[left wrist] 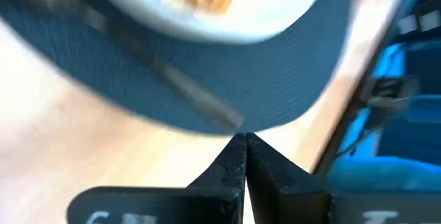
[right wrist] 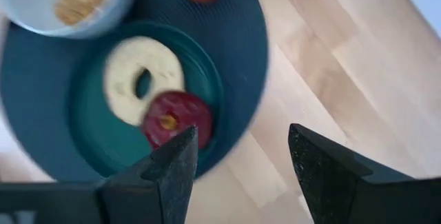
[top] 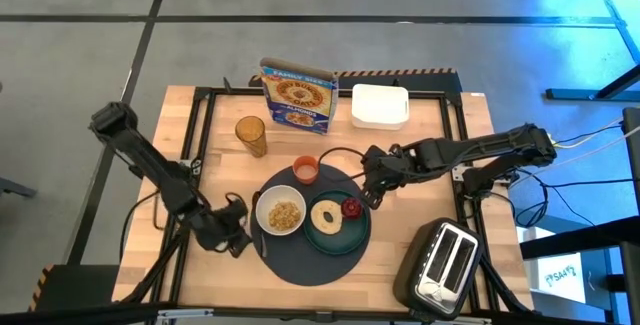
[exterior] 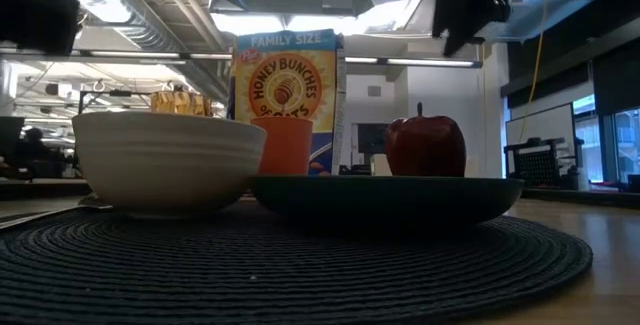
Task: Arrange a breakfast setting
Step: Return to Home Position
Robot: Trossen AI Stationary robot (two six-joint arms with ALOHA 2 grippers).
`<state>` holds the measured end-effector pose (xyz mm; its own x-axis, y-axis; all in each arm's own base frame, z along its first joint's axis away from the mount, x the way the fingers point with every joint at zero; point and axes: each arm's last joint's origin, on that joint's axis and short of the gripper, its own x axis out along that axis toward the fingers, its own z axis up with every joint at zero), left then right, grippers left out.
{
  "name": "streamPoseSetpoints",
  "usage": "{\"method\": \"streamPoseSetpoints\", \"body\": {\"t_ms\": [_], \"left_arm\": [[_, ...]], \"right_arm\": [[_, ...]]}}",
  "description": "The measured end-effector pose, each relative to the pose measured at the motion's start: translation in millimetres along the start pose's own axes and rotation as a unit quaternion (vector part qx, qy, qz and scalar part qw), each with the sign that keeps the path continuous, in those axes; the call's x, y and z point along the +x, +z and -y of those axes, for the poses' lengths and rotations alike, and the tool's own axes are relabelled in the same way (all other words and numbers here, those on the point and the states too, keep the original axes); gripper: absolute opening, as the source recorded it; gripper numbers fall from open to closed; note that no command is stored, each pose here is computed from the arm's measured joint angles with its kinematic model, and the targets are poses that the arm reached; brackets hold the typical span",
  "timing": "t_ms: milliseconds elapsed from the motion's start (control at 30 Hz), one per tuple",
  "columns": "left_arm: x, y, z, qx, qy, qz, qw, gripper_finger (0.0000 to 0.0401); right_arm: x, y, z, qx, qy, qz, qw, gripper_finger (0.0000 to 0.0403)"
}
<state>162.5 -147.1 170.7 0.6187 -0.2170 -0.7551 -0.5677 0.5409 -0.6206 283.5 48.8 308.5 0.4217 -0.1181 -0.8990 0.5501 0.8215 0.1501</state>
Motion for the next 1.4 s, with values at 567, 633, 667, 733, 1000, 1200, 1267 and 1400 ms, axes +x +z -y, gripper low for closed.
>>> {"method": "streamPoseSetpoints", "body": {"t_ms": [567,633,667,733,1000,1200,1267,1400], "left_arm": [[-141,58,47,0.253,-0.199,0.49,0.81,0.0],[-148,60,47,0.271,-0.184,0.507,0.797,0.0],[-149,60,47,0.284,-0.183,0.508,0.793,0.0],[-148,59,47,0.308,-0.187,0.499,0.788,0.0],[-96,66,46,0.349,-0.159,0.437,0.813,0.0],[-84,98,37,0.386,-0.142,0.403,0.818,0.0],[-90,105,28,0.387,-0.12,0.402,0.821,0.0],[-101,108,8,0.404,-0.087,0.39,0.823,0.0]], "right_arm": [[-158,27,8,-0.165,0.266,0.395,0.863,0.0016],[-174,18,18,-0.172,0.276,0.413,0.851,0.0013],[-181,14,22,-0.177,0.276,0.423,0.845,0.0007],[-193,1,29,-0.178,0.281,0.448,0.83,0.0003],[-162,-49,53,-0.155,0.257,0.49,0.819,0.0001],[-101,-89,83,-0.189,0.186,0.446,0.855,0.0001],[-87,-98,87,-0.196,0.194,0.435,0.857,0.0001],[-80,-111,99,-0.198,0.241,0.457,0.833,0.0]]}}
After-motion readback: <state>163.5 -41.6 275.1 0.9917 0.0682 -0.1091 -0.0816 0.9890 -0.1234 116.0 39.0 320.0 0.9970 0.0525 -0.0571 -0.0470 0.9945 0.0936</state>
